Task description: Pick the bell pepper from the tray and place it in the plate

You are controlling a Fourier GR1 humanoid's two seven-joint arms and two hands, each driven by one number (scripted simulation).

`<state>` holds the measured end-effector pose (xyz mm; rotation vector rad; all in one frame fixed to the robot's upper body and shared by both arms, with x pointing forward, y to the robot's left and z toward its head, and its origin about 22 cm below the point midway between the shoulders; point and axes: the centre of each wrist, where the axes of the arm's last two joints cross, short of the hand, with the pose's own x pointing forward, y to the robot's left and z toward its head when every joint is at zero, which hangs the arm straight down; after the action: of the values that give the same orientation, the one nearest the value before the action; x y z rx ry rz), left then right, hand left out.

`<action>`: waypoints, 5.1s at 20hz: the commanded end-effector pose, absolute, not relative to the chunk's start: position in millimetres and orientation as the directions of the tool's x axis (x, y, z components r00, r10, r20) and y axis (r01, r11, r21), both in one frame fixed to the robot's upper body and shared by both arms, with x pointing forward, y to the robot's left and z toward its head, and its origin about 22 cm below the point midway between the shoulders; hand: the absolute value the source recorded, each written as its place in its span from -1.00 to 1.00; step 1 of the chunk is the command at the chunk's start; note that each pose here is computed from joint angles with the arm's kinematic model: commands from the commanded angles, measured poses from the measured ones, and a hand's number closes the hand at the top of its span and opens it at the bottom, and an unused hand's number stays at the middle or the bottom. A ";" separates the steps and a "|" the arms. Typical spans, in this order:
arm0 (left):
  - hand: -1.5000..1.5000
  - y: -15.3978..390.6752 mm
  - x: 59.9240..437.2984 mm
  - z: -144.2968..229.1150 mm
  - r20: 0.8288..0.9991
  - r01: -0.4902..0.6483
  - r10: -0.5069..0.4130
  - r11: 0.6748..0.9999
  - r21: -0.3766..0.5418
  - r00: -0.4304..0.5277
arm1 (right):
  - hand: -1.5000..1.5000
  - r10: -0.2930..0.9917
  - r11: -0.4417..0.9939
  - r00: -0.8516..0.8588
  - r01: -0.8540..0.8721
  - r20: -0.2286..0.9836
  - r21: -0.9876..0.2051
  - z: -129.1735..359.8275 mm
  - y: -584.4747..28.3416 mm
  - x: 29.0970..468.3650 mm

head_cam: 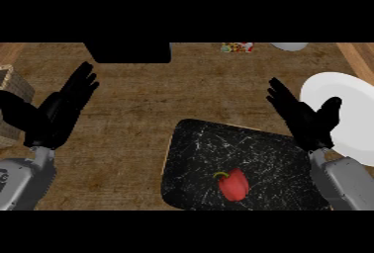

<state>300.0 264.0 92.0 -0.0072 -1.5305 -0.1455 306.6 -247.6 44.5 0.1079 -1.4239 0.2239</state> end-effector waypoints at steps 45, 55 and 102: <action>0.00 261.4 249.7 -7.1 0.948 -0.113 -0.164 0.973 0.200 0.271 | -1.00 0.467 -0.308 -0.864 -0.357 0.187 -0.882 121.4 -146.4 249.9; 0.00 253.4 259.4 -6.6 0.943 -0.105 -0.151 0.976 0.190 0.298 | -1.00 0.471 -0.331 -0.862 -0.372 0.189 -0.867 104.9 -155.6 244.1; 0.00 268.7 243.2 -12.5 0.942 -0.123 -0.152 0.973 0.196 0.298 | 1.00 0.904 0.424 -0.164 0.240 0.394 -0.873 133.8 -312.3 281.9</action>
<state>242.8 261.0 -11.3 0.2558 -1.2773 -0.0165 292.5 -293.1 110.1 -0.8876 -1.5753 1.0421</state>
